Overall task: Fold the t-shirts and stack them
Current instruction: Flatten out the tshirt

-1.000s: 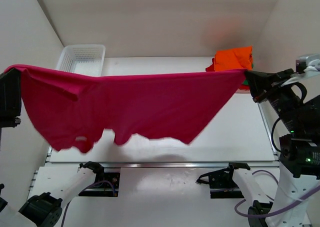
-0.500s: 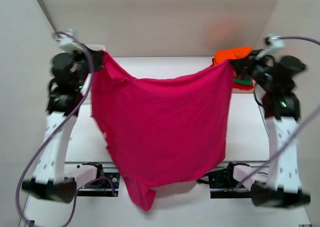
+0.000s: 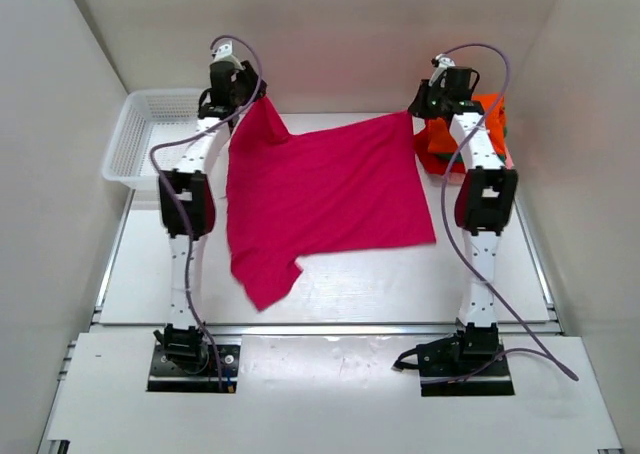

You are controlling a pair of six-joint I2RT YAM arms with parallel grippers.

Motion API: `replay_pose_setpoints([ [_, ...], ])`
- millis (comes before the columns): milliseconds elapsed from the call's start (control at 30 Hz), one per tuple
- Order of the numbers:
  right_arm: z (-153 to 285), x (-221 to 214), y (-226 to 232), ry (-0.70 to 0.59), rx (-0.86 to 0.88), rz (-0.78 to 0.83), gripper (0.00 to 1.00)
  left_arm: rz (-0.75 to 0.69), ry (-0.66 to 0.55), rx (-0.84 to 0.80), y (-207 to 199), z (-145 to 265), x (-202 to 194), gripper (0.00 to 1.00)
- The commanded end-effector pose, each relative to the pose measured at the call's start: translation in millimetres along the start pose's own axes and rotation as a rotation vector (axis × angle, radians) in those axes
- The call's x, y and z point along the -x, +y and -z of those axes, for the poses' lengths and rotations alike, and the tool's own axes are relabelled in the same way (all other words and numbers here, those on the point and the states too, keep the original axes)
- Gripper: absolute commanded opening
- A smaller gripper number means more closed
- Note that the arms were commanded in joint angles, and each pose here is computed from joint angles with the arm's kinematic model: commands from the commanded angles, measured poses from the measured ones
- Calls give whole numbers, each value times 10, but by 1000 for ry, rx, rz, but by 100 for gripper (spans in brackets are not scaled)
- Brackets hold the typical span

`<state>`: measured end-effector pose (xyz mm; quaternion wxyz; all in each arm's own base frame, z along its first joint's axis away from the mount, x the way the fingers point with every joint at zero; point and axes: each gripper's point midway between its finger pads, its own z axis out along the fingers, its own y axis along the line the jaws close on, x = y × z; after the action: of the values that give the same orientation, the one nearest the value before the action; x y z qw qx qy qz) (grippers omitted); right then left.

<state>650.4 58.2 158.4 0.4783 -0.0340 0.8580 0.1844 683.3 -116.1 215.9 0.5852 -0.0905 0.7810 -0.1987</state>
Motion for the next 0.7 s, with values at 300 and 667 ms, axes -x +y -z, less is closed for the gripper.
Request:
replay_pose_setpoints([
  [300,1287,184,172,-203,-254,58,94,-13,53,2,-210,1386,199,98],
  [667,1788,-1307,512,-16,-211,-14,87,48,516,2,-130,3445,-2018,98],
])
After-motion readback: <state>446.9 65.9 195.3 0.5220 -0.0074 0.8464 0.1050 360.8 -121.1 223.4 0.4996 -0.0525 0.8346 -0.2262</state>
